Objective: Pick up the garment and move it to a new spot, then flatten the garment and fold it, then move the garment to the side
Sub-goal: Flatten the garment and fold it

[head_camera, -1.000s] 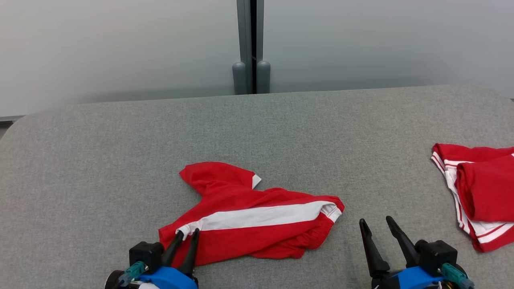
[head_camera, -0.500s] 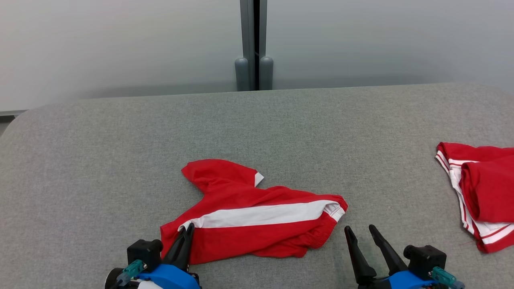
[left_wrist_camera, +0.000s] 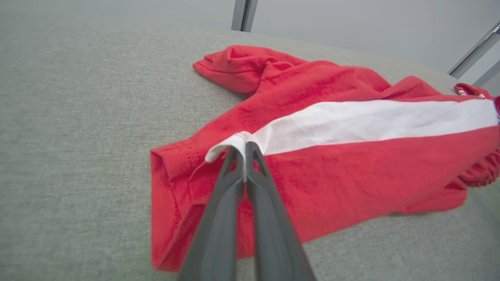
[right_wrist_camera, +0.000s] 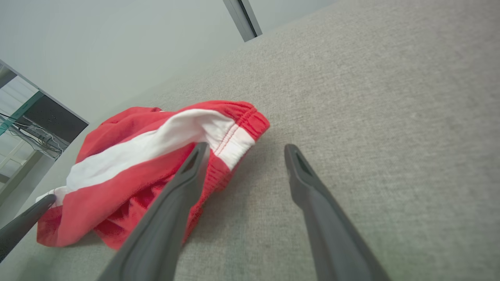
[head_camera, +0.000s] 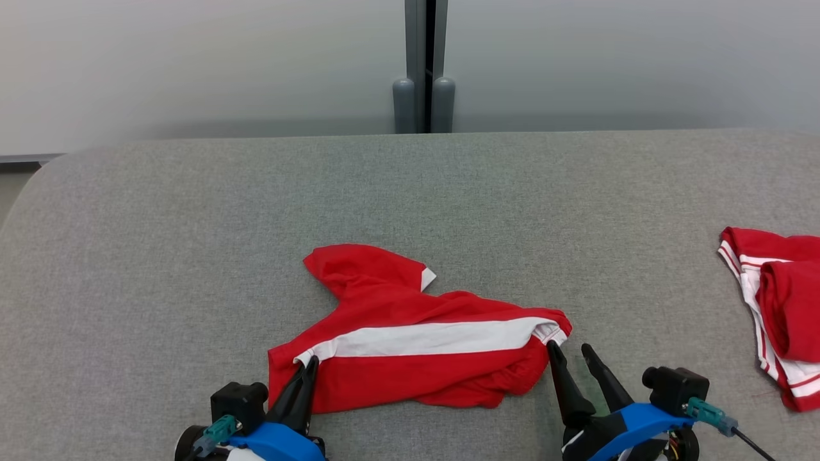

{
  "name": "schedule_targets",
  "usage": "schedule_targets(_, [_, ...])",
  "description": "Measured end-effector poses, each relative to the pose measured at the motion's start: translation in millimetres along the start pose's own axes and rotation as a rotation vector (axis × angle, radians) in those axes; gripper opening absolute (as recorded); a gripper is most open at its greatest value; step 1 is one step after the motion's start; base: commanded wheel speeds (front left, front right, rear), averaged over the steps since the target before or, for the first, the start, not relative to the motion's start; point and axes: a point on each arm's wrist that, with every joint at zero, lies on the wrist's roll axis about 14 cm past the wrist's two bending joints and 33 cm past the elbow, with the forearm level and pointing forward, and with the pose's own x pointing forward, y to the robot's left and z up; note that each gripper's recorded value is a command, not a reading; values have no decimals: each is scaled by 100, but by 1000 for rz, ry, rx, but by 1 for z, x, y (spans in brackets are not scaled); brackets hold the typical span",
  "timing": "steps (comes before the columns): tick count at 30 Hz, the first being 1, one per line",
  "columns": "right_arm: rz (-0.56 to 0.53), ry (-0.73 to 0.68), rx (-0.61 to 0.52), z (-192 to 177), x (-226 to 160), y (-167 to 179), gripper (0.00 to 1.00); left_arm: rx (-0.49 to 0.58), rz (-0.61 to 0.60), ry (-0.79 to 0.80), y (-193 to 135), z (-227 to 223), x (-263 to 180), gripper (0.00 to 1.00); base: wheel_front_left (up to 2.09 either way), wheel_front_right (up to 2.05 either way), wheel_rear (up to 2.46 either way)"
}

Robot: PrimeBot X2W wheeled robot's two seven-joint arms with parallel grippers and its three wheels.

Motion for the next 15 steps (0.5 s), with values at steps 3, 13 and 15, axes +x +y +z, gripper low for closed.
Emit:
schedule_targets(3, [-6,7,25,-1,6,-1,100,-2,3,5,1,-1,0,0,0,0,0])
schedule_targets(13, [15,35,45,-8,17,6,55,-11,10,9,4,-3,2,0,0,0,0])
schedule_targets(15, [23,25,43,-5,19,8,18,-14,11,10,5,-3,2,0,0,0,0])
